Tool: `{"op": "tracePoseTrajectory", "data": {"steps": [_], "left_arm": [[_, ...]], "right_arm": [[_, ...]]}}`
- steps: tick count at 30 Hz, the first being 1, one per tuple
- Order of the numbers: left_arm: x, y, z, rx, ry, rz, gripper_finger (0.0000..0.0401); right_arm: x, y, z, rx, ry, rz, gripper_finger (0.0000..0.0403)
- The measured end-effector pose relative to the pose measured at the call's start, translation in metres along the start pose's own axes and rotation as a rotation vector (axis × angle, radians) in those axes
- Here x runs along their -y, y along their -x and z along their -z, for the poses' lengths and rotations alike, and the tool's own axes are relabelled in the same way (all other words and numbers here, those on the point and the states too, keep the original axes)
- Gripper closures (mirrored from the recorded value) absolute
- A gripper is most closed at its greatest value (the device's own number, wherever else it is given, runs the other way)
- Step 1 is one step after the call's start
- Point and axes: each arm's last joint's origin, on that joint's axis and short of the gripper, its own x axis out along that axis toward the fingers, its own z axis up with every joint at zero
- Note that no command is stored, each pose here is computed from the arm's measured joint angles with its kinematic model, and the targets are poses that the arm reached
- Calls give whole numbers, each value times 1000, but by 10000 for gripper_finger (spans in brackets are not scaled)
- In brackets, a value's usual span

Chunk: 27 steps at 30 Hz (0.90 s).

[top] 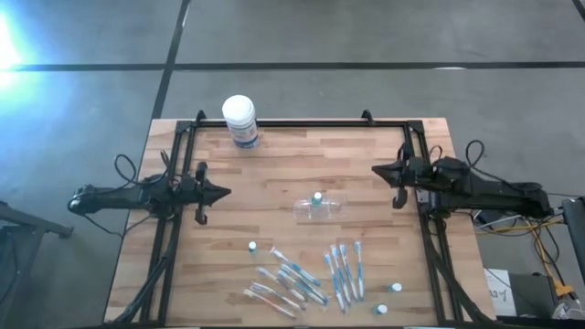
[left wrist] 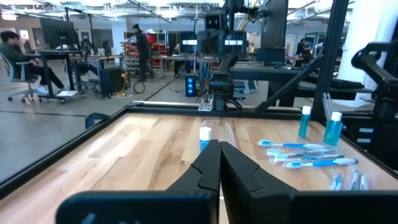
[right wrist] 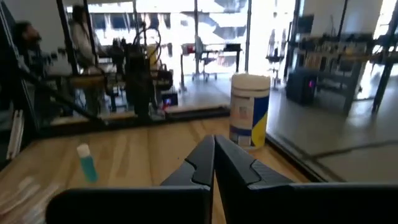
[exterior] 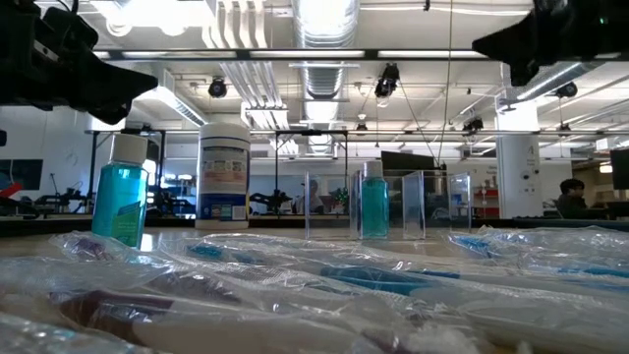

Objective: Pick & Place toothbrushing station
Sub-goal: Put the blue mouthwash into the transparent organizer

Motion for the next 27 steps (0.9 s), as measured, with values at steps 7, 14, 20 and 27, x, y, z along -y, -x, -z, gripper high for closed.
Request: {"op": "tracePoseTrajectory", "data": {"steps": [7, 14, 20, 27], "left_arm": [[0, 0, -2, -2, 7, 5, 387], [0, 0, -3, -1, 17, 4, 393], [0, 0, -2, -2, 31, 5, 392], [0, 1, -7, 12, 45, 6, 377]], "right_arm": [[-18, -23, -47, -371, -2, -70, 394], [-58, -30, -83, -784, -57, -134, 394], [-95, -18, -101, -999, -132, 11, 394], [-147, 2, -104, -1076, -181, 25, 394]]}}
